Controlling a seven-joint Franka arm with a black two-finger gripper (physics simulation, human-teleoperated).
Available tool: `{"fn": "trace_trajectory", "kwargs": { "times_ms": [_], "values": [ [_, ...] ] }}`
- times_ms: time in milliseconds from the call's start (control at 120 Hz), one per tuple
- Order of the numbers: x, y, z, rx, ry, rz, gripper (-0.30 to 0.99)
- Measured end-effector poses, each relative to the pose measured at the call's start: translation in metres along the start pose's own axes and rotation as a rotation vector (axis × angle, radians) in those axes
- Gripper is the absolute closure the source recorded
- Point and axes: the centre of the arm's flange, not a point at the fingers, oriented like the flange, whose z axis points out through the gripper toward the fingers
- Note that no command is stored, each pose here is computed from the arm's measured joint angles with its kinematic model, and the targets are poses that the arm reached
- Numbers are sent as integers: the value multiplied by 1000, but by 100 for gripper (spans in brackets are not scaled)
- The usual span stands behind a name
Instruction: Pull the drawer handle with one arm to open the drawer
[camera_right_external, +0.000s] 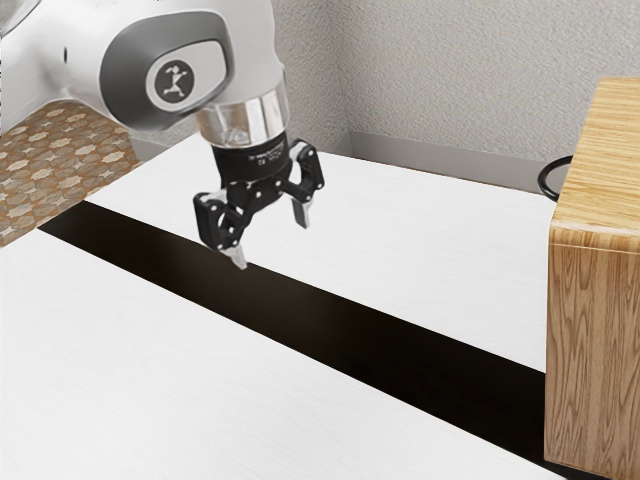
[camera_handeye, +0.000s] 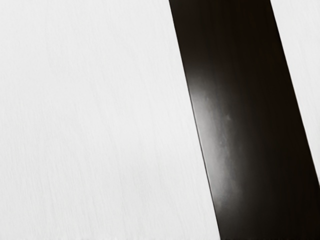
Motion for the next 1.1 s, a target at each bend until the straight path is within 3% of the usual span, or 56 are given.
{"fn": "trace_trajectory", "kwargs": {
  "times_ms": [233,375,467,567,658,700,783,875,975,1050,1100],
  "values": [
    [-9,0,-6,-13,-12,18,0],
    [1,-23,-113,-238,-19,7,0],
    [0,-22,-125,-299,-21,12,0],
    [-4,-13,-121,-342,-72,55,0],
    [-11,-9,-119,-383,-165,107,0],
    [-17,-10,-104,-389,-266,178,0],
    [13,-8,-38,-401,-414,222,0],
    [18,-7,-3,-498,-503,282,0],
    [15,-1,-7,-633,-465,352,0],
    [10,4,-13,-704,-421,375,1],
    [14,15,-4,-731,-426,377,1]
  ]
}}
